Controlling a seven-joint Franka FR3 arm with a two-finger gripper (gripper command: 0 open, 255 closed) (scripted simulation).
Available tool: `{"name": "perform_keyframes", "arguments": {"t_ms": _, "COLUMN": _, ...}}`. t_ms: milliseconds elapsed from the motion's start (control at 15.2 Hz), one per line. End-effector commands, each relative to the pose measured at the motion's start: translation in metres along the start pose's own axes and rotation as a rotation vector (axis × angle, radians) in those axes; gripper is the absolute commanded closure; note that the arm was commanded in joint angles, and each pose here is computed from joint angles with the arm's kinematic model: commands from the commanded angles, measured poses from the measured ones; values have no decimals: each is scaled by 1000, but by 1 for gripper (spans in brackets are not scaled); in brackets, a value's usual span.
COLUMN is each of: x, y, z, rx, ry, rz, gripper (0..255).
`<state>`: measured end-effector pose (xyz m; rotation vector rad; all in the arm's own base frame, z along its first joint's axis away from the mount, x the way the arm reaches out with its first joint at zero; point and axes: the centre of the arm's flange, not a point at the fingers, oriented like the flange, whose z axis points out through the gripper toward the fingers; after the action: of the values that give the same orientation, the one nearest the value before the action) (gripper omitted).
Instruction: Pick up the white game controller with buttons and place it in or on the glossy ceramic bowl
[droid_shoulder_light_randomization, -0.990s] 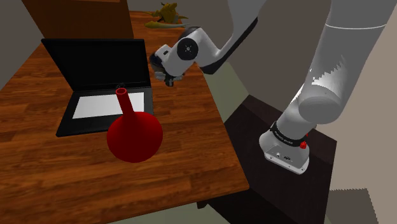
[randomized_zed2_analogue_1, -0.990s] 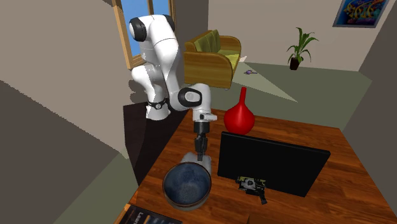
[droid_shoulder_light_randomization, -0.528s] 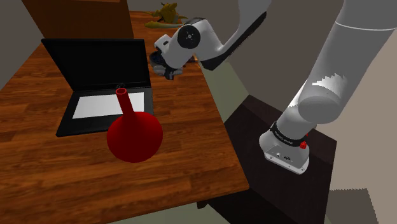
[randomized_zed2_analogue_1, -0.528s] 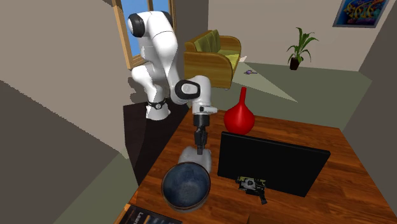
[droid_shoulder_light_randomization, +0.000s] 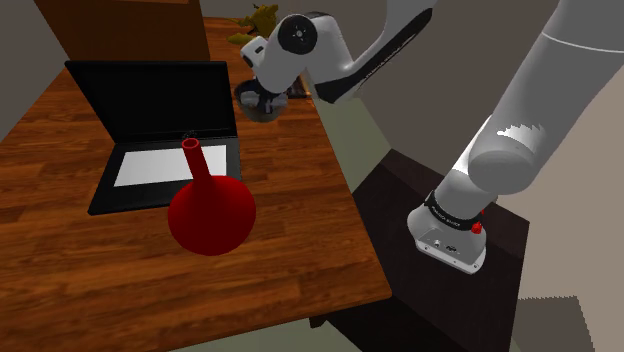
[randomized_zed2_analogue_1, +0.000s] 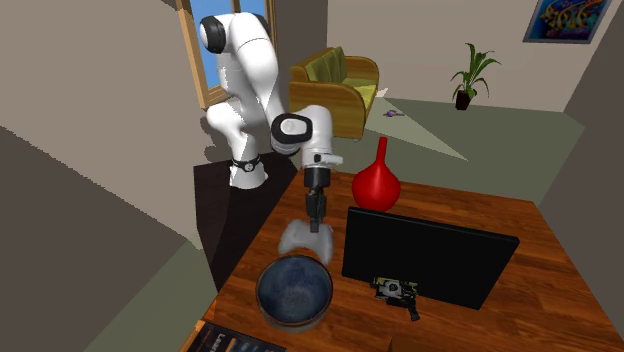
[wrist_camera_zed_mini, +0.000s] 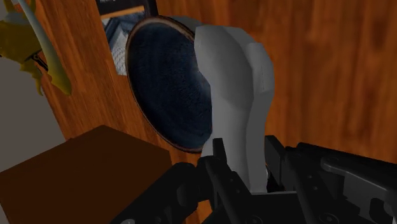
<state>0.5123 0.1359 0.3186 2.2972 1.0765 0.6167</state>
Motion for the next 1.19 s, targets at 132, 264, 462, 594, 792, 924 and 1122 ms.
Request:
{"name": "perform_keyframes", "arguments": {"t_ms": 132, "x": 4, "y": 15, "z": -16, "rx": 0, "ry": 0, "rz": 0, "gripper": 255}}
{"name": "perform_keyframes", "arguments": {"t_ms": 264, "x": 6, "y": 21, "z": -24, "rx": 0, "ry": 0, "rz": 0, "gripper": 255}}
{"name": "perform_keyframes", "arguments": {"t_ms": 462, "x": 9, "y": 31, "z": -36, "rx": 0, "ry": 0, "rz": 0, "gripper": 255}}
{"name": "perform_keyframes", "arguments": {"t_ms": 594, "x": 10, "y": 35, "z": -40, "rx": 0, "ry": 0, "rz": 0, "gripper": 255}}
{"name": "perform_keyframes", "arguments": {"t_ms": 792, "x": 11, "y": 70, "z": -22, "rx": 0, "ry": 0, "rz": 0, "gripper": 255}}
{"name": "perform_keyframes", "arguments": {"t_ms": 924, "x": 12, "y": 93, "z": -9, "rx": 0, "ry": 0, "rz": 0, "gripper": 255}}
{"name": "perform_keyframes", "arguments": {"t_ms": 1122, "x": 14, "y": 128, "z": 10, "rx": 0, "ry": 0, "rz": 0, "gripper": 255}}
